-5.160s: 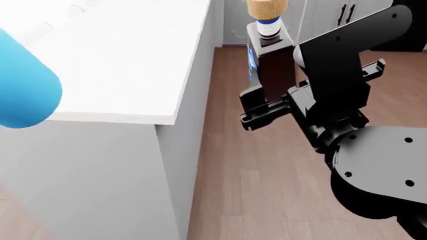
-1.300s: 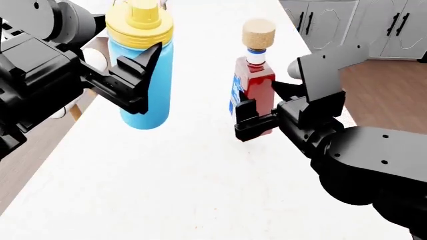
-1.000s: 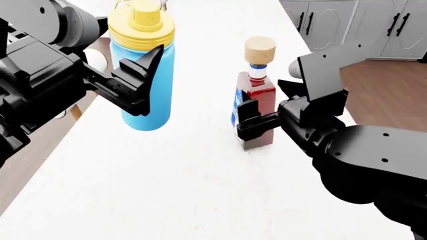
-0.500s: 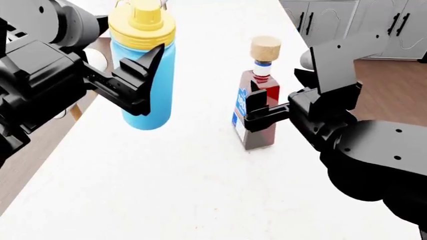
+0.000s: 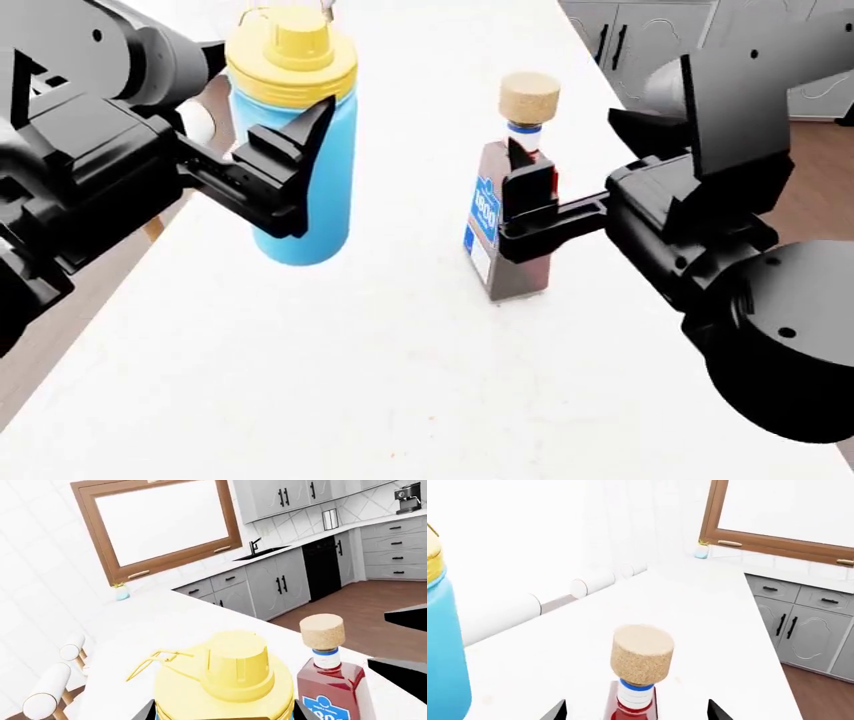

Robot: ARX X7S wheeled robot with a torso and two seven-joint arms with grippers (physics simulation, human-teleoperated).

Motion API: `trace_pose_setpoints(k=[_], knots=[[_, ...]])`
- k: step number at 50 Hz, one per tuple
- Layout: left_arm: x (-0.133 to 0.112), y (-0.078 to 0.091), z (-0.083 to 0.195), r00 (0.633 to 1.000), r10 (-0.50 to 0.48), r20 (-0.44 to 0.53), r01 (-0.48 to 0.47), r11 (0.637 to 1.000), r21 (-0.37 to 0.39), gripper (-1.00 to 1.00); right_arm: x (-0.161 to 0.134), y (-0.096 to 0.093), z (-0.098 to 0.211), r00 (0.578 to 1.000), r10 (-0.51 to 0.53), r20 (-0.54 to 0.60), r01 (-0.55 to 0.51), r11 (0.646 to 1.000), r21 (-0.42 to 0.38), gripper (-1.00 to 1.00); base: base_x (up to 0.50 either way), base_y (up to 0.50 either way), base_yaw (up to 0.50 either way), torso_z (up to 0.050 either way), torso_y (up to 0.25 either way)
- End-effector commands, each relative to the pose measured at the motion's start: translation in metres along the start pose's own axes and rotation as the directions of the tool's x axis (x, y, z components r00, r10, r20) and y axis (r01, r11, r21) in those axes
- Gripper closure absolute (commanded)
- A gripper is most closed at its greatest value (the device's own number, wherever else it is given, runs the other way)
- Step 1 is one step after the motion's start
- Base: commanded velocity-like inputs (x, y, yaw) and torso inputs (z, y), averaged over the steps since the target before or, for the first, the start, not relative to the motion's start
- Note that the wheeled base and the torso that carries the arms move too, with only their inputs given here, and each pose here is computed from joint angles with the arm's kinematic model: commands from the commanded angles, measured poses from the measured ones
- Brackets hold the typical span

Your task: Move the drinks to the dining counter.

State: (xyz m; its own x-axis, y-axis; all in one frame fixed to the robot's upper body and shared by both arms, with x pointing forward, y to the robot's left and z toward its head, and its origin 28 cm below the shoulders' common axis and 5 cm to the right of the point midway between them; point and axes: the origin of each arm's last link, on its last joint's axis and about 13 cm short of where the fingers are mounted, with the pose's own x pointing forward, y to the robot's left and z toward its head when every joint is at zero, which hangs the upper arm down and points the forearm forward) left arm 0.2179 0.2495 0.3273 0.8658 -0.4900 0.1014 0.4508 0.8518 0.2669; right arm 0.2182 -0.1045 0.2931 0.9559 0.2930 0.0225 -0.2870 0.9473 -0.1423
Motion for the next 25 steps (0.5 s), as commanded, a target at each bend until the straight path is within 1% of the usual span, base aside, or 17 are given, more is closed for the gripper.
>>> trace_pose_setpoints(k=[1,2,10,13,14,25], knots=[[0.0,0.001,-0.002,0.999,0.033,0.01,-0.033,0.999,-0.029,1.0,-0.014,0.003,0.011,0.999,0.025,0.029,-0.025,1.0,-0.009,-1.0,0.0,0.0,0.0,0.0,0.0],[0.0,0.002,-0.002,0.999,0.035,0.008,-0.034,0.999,-0.031,1.0,-0.016,0.003,0.014,0.999,0.038,0.034,-0.038,0.999,0.003,-1.0,0.0,0.0,0.0,0.0,0.0],[0.002,0.001,-0.011,0.999,0.036,-0.011,-0.037,0.998,-0.058,1.0,-0.025,0.006,0.025,0.997,0.047,0.063,-0.046,0.999,-0.013,-1.0,0.0,0.0,0.0,0.0,0.0],[0.002,0.001,-0.012,0.999,0.035,-0.014,-0.036,0.998,-0.06,1.0,-0.027,0.007,0.028,0.995,0.061,0.077,-0.062,0.998,0.007,-1.0,0.0,0.0,0.0,0.0,0.003],[0.002,0.001,-0.014,0.999,0.037,-0.018,-0.038,0.997,-0.061,1.0,-0.028,0.007,0.029,0.995,0.06,0.08,-0.06,0.998,0.003,-1.0,0.0,0.0,0.0,0.0,0.0],[0.004,0.001,-0.017,0.998,0.038,-0.039,-0.041,0.996,-0.082,1.0,-0.028,0.006,0.029,0.994,0.053,0.091,-0.054,0.998,0.012,-1.0,0.0,0.0,0.0,0.001,0.001]])
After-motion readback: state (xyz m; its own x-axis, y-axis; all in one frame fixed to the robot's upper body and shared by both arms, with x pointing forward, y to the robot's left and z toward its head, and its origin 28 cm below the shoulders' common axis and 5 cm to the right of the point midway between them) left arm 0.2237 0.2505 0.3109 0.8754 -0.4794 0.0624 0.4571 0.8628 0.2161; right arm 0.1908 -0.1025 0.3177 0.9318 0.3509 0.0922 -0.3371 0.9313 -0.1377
